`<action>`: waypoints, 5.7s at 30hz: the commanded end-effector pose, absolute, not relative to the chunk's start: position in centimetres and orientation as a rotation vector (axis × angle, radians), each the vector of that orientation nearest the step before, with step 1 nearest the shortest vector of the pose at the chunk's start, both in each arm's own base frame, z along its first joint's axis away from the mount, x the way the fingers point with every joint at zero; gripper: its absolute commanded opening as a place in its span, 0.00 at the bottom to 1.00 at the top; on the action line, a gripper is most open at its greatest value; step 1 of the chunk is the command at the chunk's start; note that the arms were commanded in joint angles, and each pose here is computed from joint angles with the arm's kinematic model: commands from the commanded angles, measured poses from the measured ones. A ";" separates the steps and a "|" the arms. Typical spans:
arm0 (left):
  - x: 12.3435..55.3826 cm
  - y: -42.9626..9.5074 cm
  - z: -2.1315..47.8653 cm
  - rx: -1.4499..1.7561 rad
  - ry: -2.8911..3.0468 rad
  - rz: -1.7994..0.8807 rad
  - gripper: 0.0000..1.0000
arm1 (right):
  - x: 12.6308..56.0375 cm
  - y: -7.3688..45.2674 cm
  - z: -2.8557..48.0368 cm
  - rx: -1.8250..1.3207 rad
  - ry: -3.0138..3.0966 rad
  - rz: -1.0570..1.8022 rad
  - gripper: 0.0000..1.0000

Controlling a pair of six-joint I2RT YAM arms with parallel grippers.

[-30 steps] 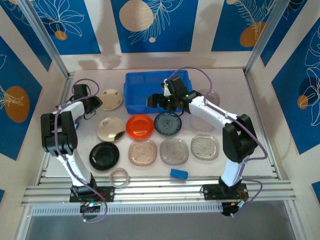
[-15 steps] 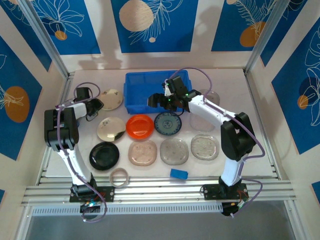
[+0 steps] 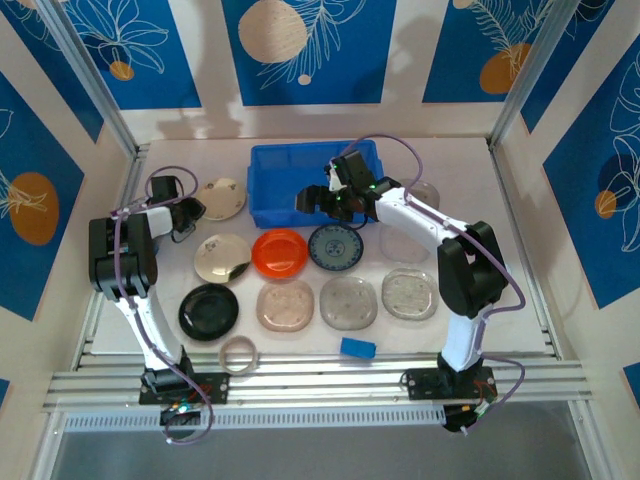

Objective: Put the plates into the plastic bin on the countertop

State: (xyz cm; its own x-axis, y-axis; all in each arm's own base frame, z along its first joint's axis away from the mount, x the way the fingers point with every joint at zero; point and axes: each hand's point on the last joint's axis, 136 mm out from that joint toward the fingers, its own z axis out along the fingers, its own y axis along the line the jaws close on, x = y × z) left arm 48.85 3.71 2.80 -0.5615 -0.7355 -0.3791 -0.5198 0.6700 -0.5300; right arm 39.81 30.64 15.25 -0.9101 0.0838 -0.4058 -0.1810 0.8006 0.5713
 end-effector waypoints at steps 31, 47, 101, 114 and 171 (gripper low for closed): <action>51.0 1.9 1.6 -0.931 2.299 -0.533 0.28 | 39.7 30.9 14.8 -0.061 2.608 0.878 0.87; 51.7 2.4 2.8 -0.941 2.230 -0.506 0.03 | 39.2 31.1 14.8 -0.066 2.606 0.881 0.87; 42.8 -17.4 23.3 0.026 2.270 -0.877 0.00 | 42.8 28.9 23.0 -0.208 2.386 1.030 0.56; 42.5 -17.3 23.8 0.035 2.254 -0.877 0.00 | 42.6 30.2 21.0 -0.214 2.442 1.061 0.48; 42.4 -12.3 20.1 -0.142 2.280 -0.676 0.90 | 55.0 32.7 8.2 0.083 2.654 1.014 0.00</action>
